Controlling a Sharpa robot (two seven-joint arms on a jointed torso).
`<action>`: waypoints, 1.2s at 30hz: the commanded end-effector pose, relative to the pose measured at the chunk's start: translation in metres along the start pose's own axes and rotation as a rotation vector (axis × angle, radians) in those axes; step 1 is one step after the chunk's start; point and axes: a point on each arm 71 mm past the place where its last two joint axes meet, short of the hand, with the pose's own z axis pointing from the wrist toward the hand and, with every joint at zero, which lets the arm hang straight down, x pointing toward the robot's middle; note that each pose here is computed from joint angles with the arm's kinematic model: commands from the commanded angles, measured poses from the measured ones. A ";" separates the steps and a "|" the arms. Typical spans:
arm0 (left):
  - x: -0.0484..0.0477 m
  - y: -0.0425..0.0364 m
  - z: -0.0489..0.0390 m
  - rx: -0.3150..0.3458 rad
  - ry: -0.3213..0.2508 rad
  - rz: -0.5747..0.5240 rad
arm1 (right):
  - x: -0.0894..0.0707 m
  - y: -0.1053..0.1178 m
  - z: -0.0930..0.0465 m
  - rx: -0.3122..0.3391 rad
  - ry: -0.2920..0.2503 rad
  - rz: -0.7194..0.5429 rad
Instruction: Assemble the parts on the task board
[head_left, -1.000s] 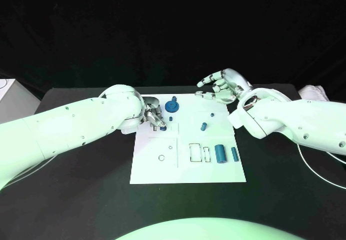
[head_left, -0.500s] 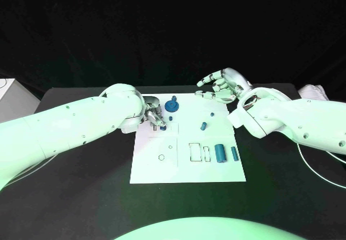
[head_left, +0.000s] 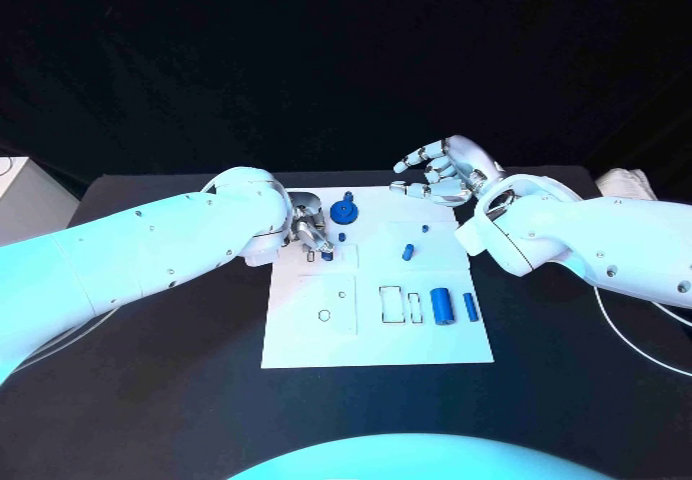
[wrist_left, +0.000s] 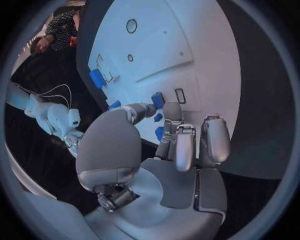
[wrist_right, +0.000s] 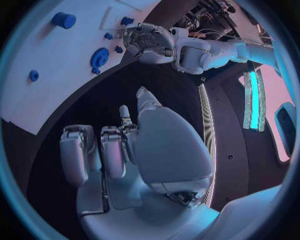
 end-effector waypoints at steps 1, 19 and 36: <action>0.0043 -0.0046 0.0009 0.018 0.026 -0.011 | 0.001 0.001 0.000 -0.007 0.010 -0.001; 0.0052 -0.0038 0.0011 0.014 0.040 -0.017 | 0.000 0.001 -0.001 -0.009 0.008 0.000; 0.0027 -0.0005 0.0012 0.004 0.015 -0.034 | 0.000 0.001 -0.001 -0.010 0.004 0.002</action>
